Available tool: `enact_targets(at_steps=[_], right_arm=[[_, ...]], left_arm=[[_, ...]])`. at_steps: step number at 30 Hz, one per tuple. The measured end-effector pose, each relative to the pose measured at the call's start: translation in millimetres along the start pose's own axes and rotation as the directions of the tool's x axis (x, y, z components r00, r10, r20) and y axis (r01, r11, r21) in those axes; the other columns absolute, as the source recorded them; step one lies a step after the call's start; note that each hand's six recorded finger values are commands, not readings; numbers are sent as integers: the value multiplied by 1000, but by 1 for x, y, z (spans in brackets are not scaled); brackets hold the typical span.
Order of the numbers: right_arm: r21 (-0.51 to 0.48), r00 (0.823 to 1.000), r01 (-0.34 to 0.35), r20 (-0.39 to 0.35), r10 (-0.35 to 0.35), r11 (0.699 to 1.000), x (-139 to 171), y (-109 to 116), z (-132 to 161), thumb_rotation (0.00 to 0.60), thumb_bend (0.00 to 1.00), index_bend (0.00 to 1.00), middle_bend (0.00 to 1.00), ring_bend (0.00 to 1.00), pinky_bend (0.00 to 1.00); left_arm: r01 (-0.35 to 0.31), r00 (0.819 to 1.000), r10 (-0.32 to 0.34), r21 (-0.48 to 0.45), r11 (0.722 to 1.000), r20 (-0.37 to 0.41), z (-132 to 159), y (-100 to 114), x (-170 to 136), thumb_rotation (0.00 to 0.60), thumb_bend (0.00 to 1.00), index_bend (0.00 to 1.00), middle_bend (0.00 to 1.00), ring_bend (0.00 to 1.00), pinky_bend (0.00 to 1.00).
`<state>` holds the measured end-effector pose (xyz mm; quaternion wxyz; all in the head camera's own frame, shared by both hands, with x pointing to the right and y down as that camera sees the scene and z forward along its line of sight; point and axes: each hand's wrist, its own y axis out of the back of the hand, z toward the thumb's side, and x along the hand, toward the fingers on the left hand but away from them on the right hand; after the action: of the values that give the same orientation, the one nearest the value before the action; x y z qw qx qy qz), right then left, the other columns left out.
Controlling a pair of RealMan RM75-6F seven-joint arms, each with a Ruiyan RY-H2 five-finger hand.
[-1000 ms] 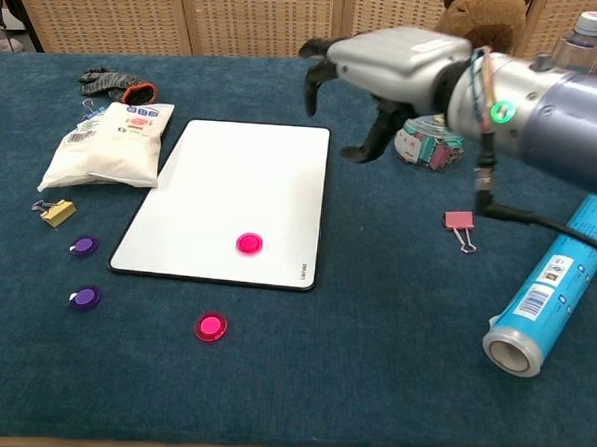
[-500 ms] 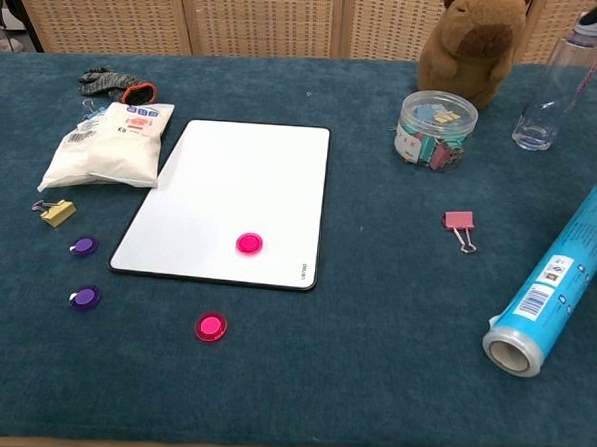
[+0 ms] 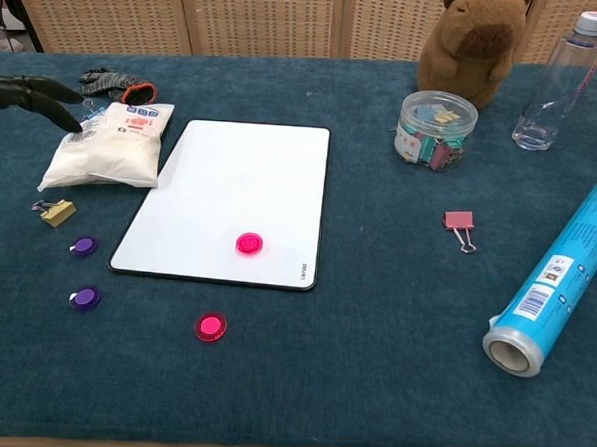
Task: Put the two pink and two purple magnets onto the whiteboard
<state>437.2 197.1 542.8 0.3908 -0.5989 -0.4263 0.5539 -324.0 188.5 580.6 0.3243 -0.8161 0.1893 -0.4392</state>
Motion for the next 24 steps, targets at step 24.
enact_targets(at_steps=[24], right_arm=[[-115, 1000, 5, 15, -3, 993, 17, 6, -11, 600, 0, 98, 0, 0, 0]], left_arm=[[163, 983, -167, 49, 985, 82, 73, -58, 60, 600, 332, 392, 0, 0, 0]])
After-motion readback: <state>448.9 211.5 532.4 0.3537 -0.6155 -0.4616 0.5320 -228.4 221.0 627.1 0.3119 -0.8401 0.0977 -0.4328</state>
